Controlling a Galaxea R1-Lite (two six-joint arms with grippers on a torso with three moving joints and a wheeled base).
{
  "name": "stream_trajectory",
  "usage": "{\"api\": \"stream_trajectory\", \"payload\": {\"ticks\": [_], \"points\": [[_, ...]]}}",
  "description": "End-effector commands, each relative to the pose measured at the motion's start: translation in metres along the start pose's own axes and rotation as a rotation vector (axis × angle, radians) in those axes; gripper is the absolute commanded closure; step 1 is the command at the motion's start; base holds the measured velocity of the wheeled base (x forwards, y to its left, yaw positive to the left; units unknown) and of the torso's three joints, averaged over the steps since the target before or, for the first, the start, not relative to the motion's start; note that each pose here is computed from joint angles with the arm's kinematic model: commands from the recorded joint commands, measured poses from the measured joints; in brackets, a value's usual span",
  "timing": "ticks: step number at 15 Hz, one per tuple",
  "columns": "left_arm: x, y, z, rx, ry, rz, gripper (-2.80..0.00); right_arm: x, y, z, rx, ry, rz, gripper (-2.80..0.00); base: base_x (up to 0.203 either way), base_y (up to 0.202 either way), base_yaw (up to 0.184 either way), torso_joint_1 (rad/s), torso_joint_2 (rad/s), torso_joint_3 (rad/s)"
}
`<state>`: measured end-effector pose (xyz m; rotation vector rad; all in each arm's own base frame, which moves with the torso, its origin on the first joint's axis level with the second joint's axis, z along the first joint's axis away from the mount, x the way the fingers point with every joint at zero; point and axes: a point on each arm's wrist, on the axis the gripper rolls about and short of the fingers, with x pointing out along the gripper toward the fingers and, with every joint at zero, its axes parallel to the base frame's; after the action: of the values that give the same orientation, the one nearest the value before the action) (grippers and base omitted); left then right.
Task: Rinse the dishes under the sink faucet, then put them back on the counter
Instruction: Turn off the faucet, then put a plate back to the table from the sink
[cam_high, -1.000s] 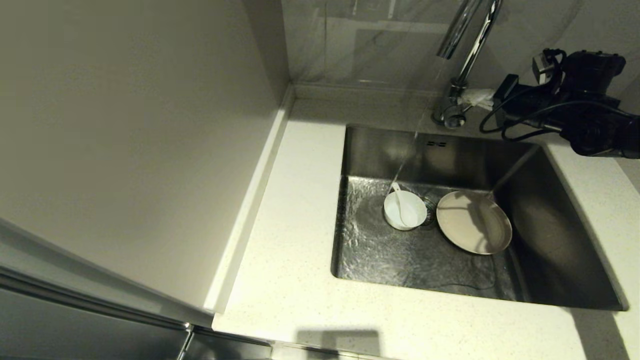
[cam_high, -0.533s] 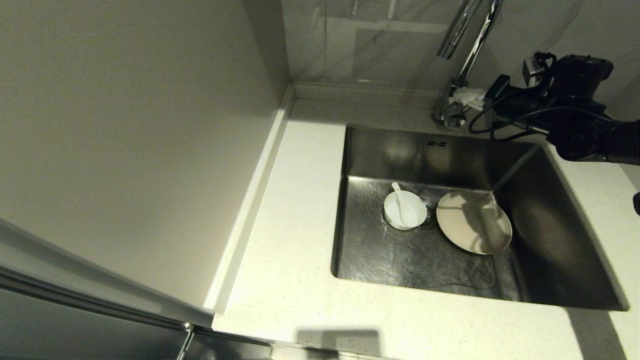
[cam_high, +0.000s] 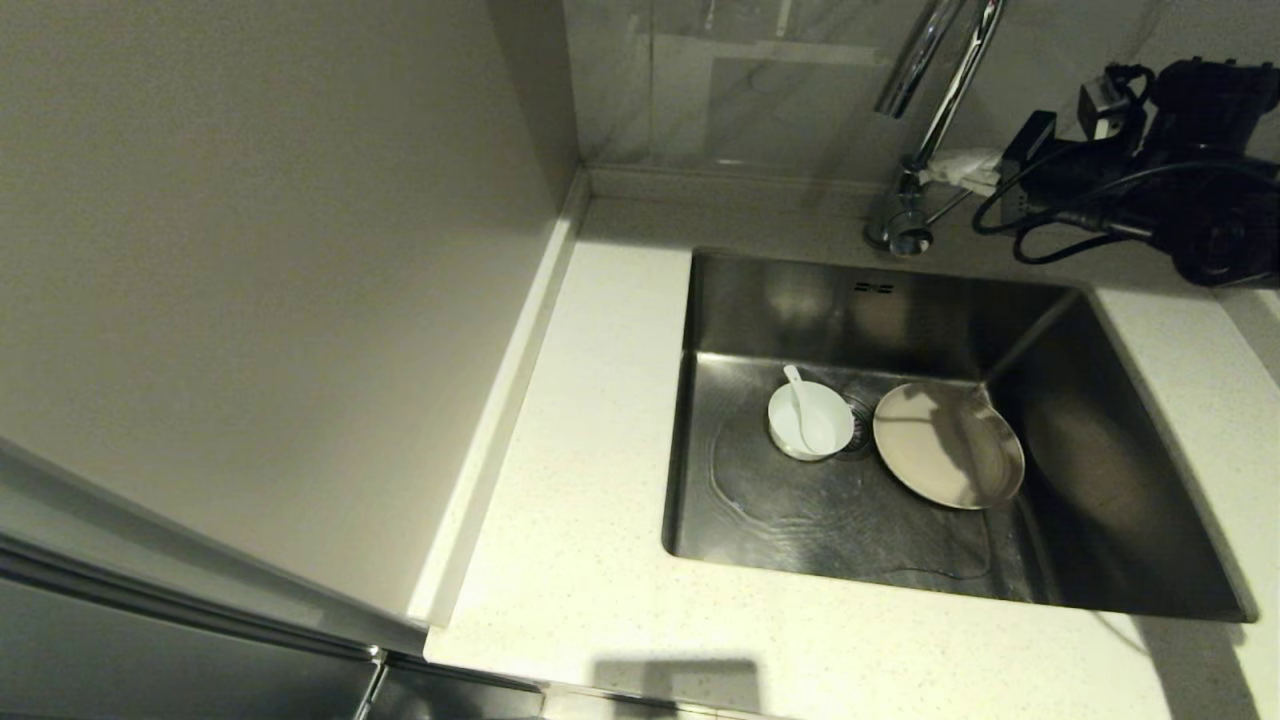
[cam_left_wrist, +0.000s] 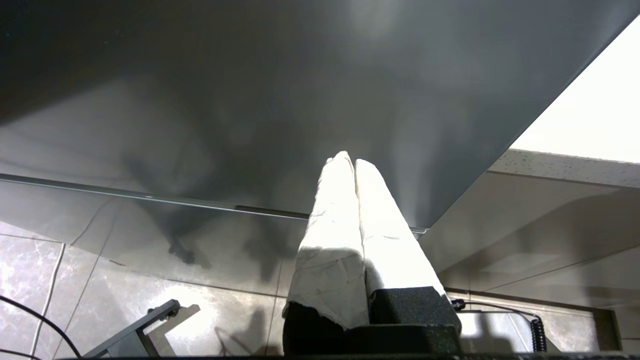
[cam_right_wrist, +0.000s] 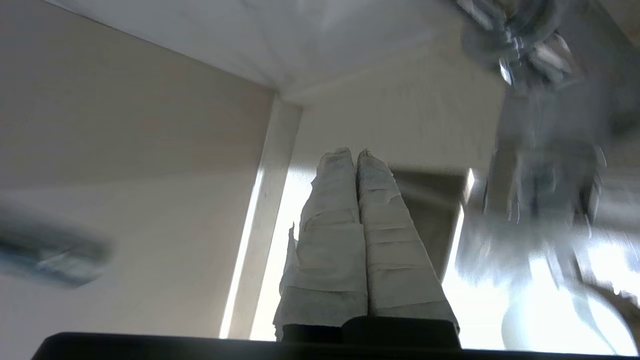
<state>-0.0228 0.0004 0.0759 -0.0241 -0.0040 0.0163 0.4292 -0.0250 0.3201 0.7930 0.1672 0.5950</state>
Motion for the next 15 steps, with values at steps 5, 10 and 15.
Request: {"api": "stream_trajectory", "payload": {"ticks": [5, 10, 15], "points": [[0.0, 0.0, 0.0, -0.001, -0.004, 0.0, 0.0, -0.087, 0.015, -0.043, -0.231, 0.291, -0.43, 0.0, 0.0, 0.0, 0.0, 0.0, 0.0, 0.0], [0.0, 0.0, 0.0, -0.001, -0.004, 0.0, 0.0, -0.12, 0.007, -0.083, -0.407, 0.468, -0.512, 0.0, 0.0, 0.0, 0.0, 0.0, 0.0, 0.0], [0.0, 0.0, 0.0, -0.001, -0.004, 0.0, 0.0, -0.11, -0.017, -0.092, -0.518, 0.572, -0.49, 0.0, 0.0, 0.0, 0.0, 0.0, 0.0, 0.0]]}}
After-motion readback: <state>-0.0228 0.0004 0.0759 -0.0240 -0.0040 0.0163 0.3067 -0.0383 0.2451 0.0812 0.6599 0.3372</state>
